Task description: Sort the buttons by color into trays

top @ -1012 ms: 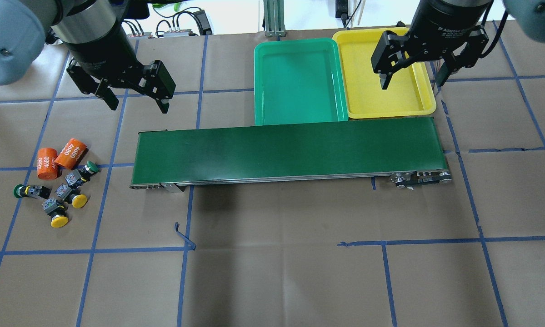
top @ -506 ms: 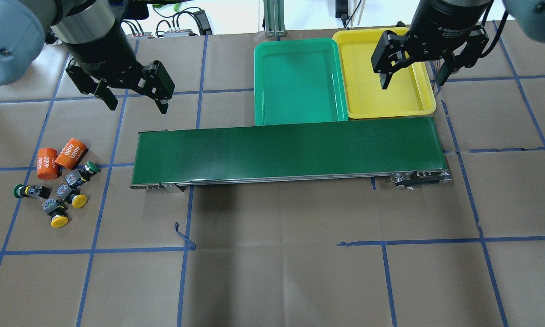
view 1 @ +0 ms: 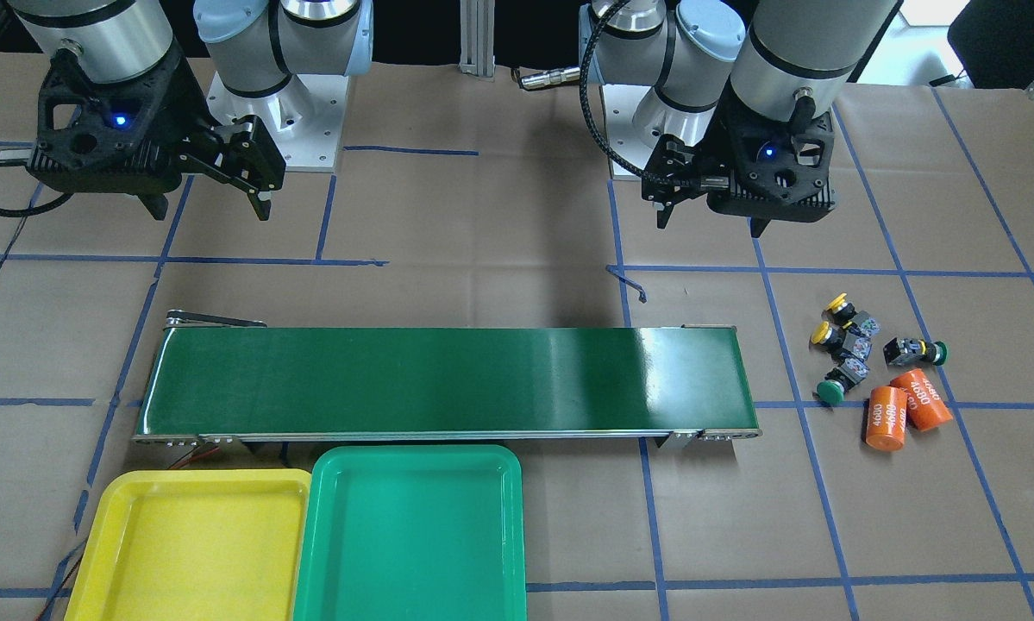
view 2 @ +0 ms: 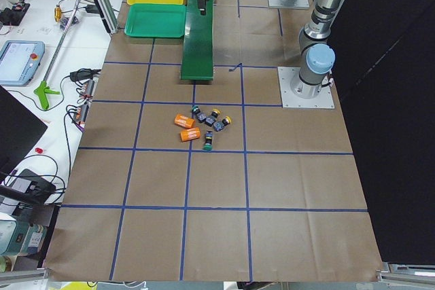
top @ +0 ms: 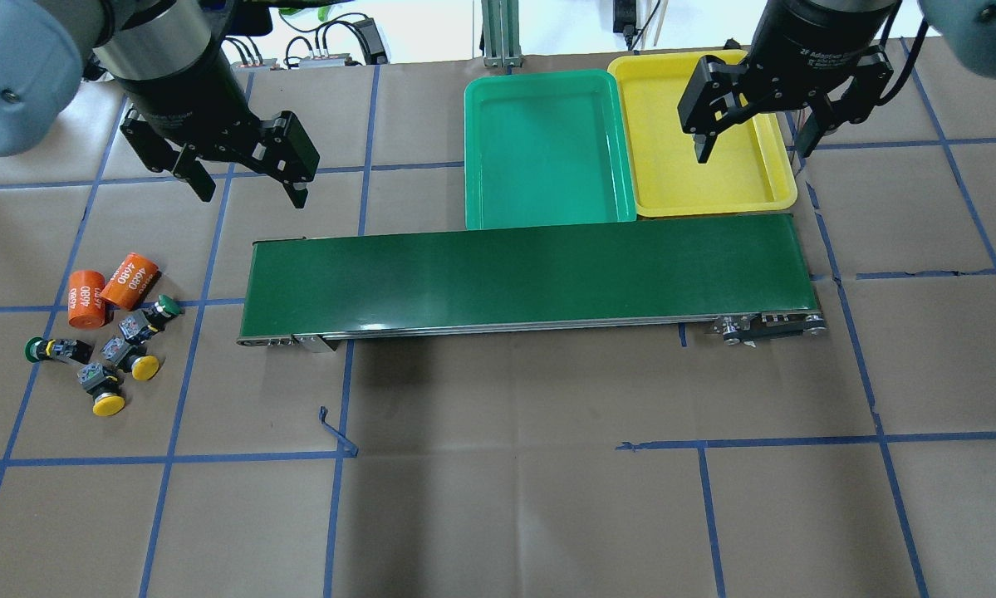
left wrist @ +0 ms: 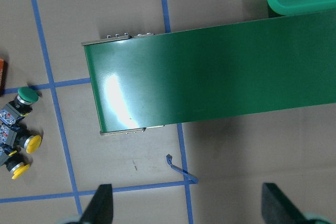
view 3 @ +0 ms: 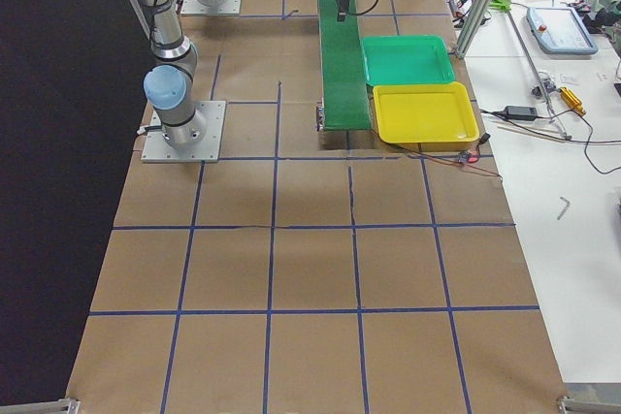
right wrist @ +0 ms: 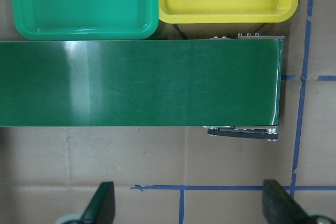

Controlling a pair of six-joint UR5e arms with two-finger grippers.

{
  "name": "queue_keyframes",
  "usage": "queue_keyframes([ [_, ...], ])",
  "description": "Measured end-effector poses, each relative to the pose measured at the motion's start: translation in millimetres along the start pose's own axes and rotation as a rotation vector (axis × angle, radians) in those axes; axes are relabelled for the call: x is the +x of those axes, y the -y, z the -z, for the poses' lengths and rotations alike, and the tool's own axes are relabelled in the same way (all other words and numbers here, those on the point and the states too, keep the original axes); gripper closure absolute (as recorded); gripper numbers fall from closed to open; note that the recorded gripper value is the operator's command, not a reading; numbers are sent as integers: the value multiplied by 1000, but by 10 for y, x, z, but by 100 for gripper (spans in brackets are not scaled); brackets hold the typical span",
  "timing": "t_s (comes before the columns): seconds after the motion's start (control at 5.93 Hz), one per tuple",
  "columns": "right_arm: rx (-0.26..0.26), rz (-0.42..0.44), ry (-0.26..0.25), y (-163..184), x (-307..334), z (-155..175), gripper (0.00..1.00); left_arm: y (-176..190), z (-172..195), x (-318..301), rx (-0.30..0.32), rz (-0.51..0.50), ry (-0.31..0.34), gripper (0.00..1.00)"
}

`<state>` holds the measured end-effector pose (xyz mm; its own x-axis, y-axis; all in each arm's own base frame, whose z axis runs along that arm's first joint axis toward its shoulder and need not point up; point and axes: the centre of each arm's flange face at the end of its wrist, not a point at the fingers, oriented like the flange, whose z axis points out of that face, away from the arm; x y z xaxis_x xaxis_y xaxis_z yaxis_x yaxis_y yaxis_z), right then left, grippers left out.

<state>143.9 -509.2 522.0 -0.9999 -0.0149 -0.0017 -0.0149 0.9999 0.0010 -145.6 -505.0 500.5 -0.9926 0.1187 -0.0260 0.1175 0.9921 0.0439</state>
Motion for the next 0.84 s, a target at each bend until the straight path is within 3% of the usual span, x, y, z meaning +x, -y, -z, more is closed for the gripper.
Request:
queue_keyframes([
  [0.51, 0, 0, 0, 0, 0, 0, 0, -19, 37, -106, 6, -8, 9, 1],
  [0.84, 0, 0, 0, 0, 0, 0, 0, 22, -106, -788, -33, -31, 11, 1],
])
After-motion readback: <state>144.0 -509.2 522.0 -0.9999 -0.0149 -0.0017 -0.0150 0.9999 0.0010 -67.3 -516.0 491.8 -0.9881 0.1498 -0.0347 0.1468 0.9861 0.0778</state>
